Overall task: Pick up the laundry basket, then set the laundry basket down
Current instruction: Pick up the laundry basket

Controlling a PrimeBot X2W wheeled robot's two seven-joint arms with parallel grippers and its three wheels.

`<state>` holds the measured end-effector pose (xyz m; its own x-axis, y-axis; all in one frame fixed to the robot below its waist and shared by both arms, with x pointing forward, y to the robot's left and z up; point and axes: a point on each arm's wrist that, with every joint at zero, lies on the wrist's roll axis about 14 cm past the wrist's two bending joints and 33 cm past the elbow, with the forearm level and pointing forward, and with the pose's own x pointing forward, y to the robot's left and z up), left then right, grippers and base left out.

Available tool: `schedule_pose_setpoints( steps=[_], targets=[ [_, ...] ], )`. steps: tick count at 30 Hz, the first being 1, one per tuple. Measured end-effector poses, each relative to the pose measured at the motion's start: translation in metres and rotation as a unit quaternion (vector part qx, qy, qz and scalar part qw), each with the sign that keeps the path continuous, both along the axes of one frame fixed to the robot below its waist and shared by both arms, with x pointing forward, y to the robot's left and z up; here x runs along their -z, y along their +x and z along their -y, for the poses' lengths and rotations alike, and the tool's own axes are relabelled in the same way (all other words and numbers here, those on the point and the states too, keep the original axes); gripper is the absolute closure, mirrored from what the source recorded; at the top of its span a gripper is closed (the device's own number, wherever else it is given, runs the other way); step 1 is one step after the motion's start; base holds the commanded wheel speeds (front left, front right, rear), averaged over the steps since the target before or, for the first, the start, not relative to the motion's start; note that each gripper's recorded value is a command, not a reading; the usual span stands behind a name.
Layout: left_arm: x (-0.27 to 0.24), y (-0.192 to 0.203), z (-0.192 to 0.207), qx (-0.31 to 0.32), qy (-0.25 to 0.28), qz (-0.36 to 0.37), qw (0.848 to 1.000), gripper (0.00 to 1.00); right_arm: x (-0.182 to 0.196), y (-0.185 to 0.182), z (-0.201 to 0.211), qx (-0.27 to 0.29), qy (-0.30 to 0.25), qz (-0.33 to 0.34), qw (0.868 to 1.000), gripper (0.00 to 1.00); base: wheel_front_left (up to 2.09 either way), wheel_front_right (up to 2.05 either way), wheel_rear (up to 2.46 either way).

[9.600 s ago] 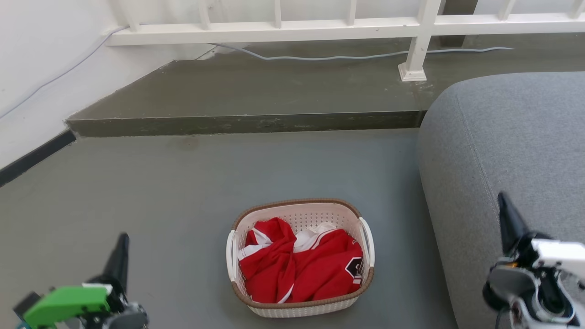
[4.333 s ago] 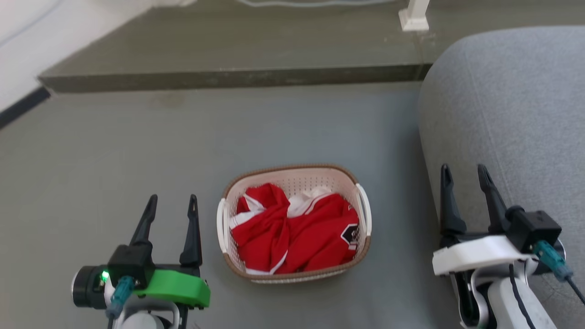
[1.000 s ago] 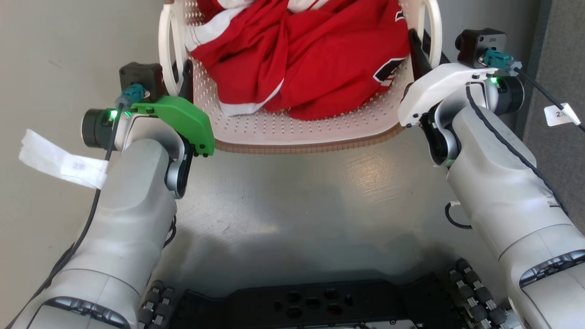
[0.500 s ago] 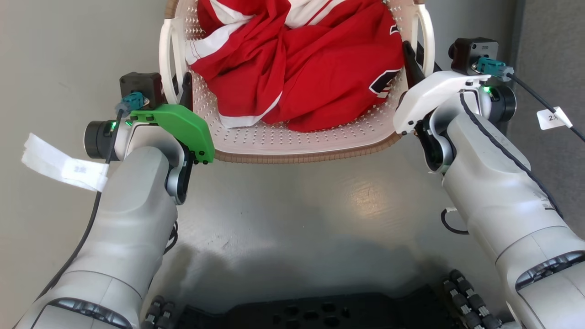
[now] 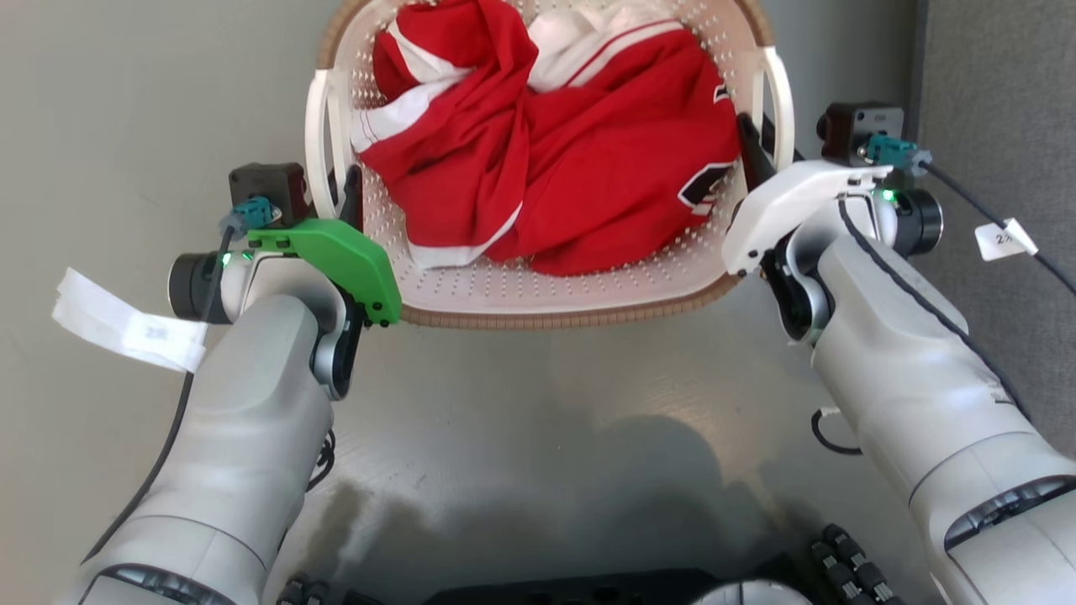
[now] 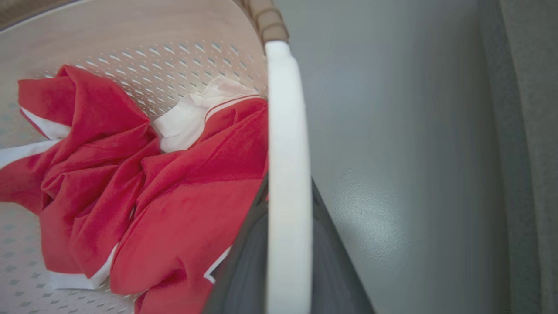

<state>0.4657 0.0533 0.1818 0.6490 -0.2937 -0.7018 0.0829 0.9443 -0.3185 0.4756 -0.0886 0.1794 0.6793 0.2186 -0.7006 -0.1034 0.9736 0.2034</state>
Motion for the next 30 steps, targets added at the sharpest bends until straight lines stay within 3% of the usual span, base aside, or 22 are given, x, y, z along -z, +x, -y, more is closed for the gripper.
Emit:
schedule_pose_setpoints(
  steps=[15,30],
  targets=[
    [-0.023,0.001,-0.004,-0.005,0.005,0.016,1.000,1.00,-0.021,-0.003,-0.006,-0.002,0.009,0.009,1.000,1.00,0.00,0.00,0.00],
    [-0.037,-0.024,-0.006,-0.007,0.006,0.005,1.000,1.00,-0.036,-0.025,-0.007,-0.007,0.006,0.001,1.000,1.00,0.00,0.00,0.00]
  ],
)
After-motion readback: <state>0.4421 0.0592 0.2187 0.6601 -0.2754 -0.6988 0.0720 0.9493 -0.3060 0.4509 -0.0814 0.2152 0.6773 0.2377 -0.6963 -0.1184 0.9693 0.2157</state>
